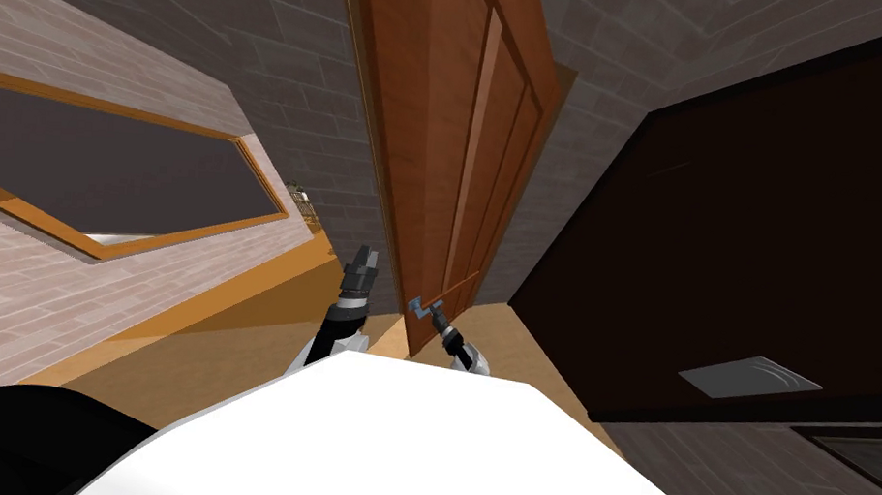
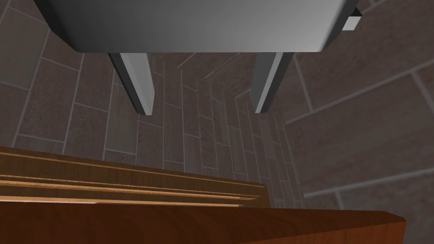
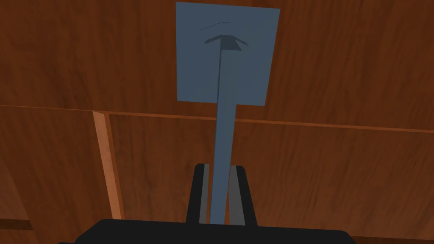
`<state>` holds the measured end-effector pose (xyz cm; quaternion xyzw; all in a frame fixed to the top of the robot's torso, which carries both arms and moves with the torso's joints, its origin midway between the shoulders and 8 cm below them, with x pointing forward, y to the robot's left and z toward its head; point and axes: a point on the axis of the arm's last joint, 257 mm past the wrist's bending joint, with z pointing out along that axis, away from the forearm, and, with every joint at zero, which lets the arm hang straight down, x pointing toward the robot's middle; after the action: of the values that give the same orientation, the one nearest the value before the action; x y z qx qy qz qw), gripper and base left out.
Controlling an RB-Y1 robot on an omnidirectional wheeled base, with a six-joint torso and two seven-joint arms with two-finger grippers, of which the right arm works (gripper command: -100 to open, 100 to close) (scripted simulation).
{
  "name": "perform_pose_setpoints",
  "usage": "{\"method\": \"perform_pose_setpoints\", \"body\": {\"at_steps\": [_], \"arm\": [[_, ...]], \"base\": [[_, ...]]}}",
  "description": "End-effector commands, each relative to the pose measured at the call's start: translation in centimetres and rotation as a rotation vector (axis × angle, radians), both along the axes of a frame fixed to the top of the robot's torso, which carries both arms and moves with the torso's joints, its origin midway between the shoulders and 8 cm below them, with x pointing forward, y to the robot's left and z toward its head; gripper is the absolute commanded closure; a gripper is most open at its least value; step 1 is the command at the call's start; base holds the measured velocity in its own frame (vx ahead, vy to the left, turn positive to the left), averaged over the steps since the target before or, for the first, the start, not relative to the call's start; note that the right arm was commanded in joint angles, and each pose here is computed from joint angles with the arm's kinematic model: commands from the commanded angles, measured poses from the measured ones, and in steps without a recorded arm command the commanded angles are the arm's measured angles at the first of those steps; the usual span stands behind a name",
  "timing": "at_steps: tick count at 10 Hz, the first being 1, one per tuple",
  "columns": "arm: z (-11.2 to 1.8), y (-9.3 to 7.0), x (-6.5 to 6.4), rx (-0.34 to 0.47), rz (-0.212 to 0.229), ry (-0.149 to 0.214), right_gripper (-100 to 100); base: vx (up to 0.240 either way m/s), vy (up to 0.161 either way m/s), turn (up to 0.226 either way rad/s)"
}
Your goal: Push the door open
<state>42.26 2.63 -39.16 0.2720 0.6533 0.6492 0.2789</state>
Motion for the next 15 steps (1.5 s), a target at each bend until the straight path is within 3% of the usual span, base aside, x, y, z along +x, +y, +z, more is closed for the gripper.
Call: {"method": "perform_pose_setpoints", "body": {"at_steps": [1,5,11,15], "arm": [[0.0,0.0,0.0,0.000,0.000,0.000,100],[-1.4,-0.9,-1.5,-0.052,0.039,0.001,100],[-2.6,-0.5,-3.8,-0.090,0.099,0.006,100],[-2.6,-0.5,-3.8,-0.090,0.099,0.006,100]], "base": [[-0.036,-0.088,0.019],[-0.001,-0.147,0.046],[-0.025,-0.119,0.076],[-0.025,-0.022,-0.012]]}}
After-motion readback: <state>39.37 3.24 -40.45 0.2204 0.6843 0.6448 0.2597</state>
